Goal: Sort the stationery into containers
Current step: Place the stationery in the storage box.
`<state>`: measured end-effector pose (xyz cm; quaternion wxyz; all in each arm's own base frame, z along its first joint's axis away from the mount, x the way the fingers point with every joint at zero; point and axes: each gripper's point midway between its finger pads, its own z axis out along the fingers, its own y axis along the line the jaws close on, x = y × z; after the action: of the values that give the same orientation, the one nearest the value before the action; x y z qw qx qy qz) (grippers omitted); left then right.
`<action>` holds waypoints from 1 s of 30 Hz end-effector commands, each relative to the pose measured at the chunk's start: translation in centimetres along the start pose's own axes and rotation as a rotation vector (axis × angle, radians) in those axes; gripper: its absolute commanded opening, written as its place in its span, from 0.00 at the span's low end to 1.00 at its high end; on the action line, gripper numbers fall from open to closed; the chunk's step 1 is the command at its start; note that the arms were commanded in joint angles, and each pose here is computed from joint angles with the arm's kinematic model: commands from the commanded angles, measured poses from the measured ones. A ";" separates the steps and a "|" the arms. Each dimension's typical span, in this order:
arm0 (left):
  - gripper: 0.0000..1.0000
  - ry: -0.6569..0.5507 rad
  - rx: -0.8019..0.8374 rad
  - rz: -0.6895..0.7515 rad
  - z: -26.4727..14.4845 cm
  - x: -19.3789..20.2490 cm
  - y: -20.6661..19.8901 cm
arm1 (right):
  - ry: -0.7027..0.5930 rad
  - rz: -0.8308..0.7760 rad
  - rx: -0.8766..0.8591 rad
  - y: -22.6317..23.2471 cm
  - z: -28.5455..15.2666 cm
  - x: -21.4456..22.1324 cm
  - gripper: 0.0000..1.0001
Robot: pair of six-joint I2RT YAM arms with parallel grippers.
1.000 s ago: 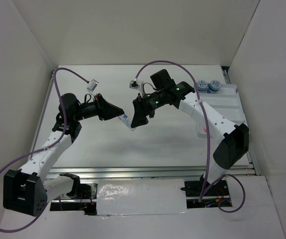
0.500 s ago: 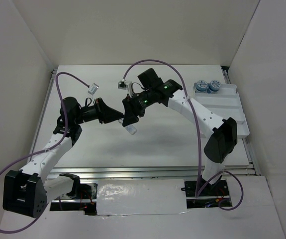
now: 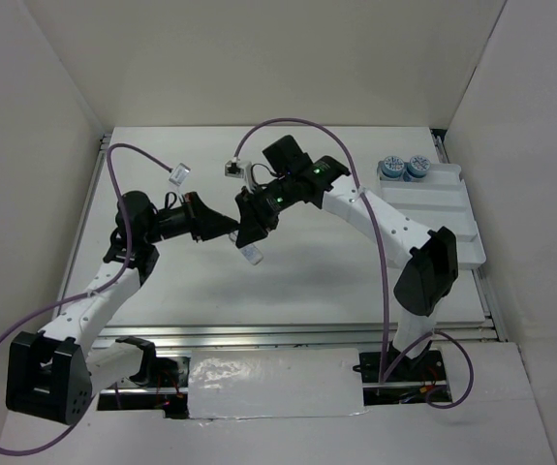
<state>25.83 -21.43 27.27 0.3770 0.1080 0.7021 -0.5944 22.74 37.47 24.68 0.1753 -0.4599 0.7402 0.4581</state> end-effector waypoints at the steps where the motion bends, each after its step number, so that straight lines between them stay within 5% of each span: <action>1: 0.40 -0.040 0.045 0.068 -0.5 -1.4 -1.9 | -0.031 -0.046 0.048 -0.2 -1.3 -0.5 0.07; 8: 0.99 -0.051 -0.088 0.108 -1.8 -2.7 0.3 | -0.079 -0.049 0.165 -3.1 -5.6 1.2 0.00; 15: 0.99 -0.009 -0.198 0.280 -3.5 -3.0 2.0 | 0.110 -0.270 0.630 -9.8 -14.4 5.0 0.00; 20: 0.99 0.041 -0.233 0.319 -3.5 -2.1 2.8 | 0.484 -0.548 1.031 -16.5 -24.5 9.4 0.00; 25: 0.99 0.048 -0.253 0.365 -3.3 -2.4 2.9 | 0.790 -0.612 1.183 -21.2 -33.2 11.9 0.00; 30: 0.99 0.055 -0.265 0.384 -3.2 -2.4 3.1 | 0.928 -0.576 1.200 -25.0 -37.5 12.5 0.00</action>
<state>27.47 -16.98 24.82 0.4451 0.1766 0.7660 -0.4289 39.66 -2.10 19.15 0.1868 -0.5804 0.7573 -0.2339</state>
